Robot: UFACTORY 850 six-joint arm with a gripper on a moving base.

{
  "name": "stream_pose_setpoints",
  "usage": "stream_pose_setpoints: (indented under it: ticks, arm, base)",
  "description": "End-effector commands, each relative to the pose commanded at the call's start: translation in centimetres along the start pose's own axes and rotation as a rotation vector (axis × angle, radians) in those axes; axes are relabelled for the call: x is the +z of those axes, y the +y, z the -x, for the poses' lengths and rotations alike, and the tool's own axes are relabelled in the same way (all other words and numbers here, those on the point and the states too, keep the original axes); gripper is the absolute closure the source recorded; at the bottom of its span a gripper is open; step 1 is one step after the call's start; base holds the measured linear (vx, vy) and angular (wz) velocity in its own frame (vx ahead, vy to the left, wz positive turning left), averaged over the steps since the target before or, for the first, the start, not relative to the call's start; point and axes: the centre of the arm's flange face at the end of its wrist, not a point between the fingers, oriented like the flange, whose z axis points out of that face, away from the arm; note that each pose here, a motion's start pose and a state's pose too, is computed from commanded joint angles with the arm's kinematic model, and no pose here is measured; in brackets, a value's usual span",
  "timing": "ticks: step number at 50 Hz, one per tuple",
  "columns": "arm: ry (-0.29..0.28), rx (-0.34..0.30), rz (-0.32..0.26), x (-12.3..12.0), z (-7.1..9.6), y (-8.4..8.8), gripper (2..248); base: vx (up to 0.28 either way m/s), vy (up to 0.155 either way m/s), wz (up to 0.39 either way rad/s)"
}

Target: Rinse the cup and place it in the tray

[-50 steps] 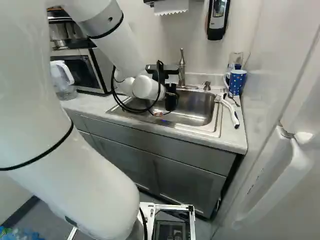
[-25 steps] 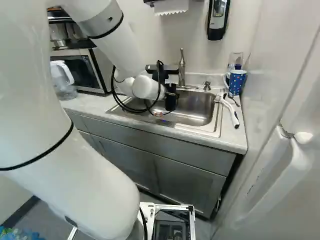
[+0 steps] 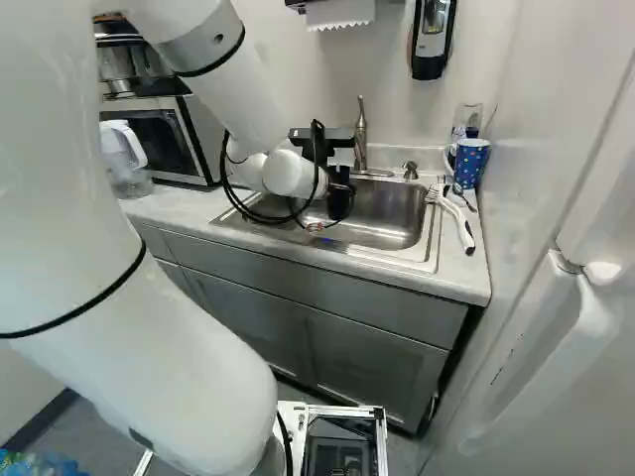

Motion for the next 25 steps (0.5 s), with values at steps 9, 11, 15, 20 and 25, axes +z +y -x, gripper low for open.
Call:
stream_pose_setpoints:
  ticks: [9,11,15,20,25]
  arm:
    - [0.0,0.0,0.0,0.0,0.0,0.0,126]
    - [0.0,0.0,0.0,0.0,0.0,0.0,126]
    - [0.0,0.0,0.0,0.0,0.0,0.0,126]
    - [0.0,0.0,0.0,0.0,0.0,0.0,126]
    - [0.0,0.0,0.0,0.0,0.0,0.0,126]
  base:
    - [0.0,0.0,0.0]
    - [0.0,0.0,0.0]
    - [0.0,0.0,0.0]
    - [0.0,0.0,0.0]
    - [0.0,0.0,0.0]
